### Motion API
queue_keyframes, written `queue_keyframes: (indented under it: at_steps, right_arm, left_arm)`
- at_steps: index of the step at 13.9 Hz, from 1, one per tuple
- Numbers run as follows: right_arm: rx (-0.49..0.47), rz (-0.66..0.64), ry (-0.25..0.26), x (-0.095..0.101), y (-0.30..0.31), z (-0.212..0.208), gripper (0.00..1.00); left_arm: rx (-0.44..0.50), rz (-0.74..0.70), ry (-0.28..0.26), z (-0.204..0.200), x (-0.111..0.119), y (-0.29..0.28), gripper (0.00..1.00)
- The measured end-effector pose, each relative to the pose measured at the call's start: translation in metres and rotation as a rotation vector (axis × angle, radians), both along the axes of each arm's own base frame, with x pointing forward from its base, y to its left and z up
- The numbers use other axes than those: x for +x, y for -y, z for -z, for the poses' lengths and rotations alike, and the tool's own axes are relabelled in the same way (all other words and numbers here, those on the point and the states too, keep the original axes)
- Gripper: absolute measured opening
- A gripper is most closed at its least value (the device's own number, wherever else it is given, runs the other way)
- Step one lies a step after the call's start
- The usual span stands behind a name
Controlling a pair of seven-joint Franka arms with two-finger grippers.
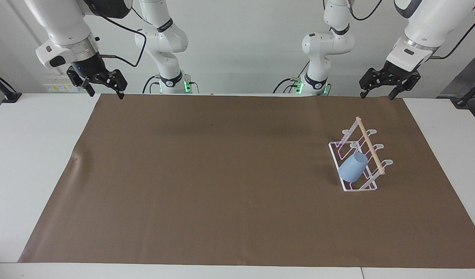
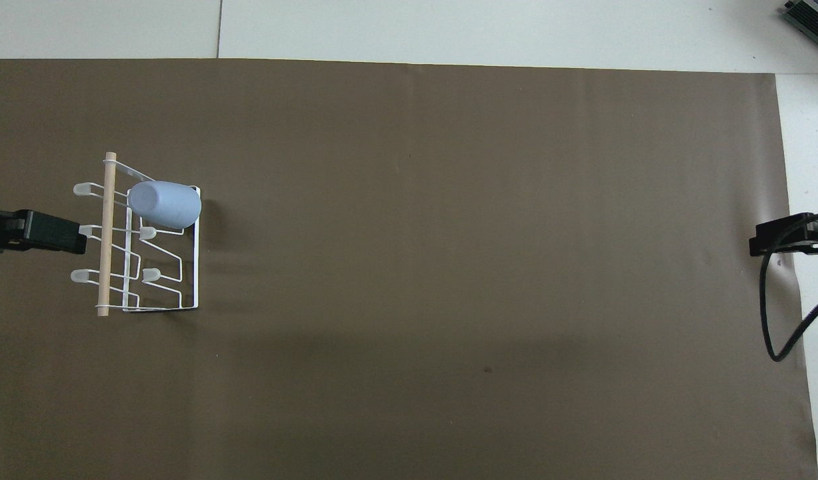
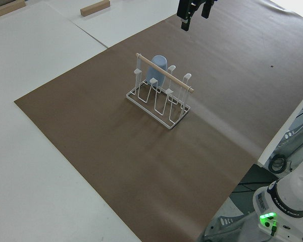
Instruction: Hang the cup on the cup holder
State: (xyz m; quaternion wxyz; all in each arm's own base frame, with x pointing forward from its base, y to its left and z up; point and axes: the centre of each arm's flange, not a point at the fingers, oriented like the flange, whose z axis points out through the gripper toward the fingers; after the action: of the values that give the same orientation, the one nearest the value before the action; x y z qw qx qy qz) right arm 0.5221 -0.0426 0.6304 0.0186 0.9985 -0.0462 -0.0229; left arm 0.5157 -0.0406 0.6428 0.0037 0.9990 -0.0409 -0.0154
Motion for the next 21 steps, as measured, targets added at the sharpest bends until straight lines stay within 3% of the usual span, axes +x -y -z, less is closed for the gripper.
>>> queue_keyframes:
  at_steps: [21]
  right_arm:
    - [-0.001, 0.000, 0.013, -0.0038, -0.0003, -0.0068, 1.00]
  left_arm:
    - [0.006, 0.004, -0.006, 0.0046, 0.0001, 0.0018, 1.00]
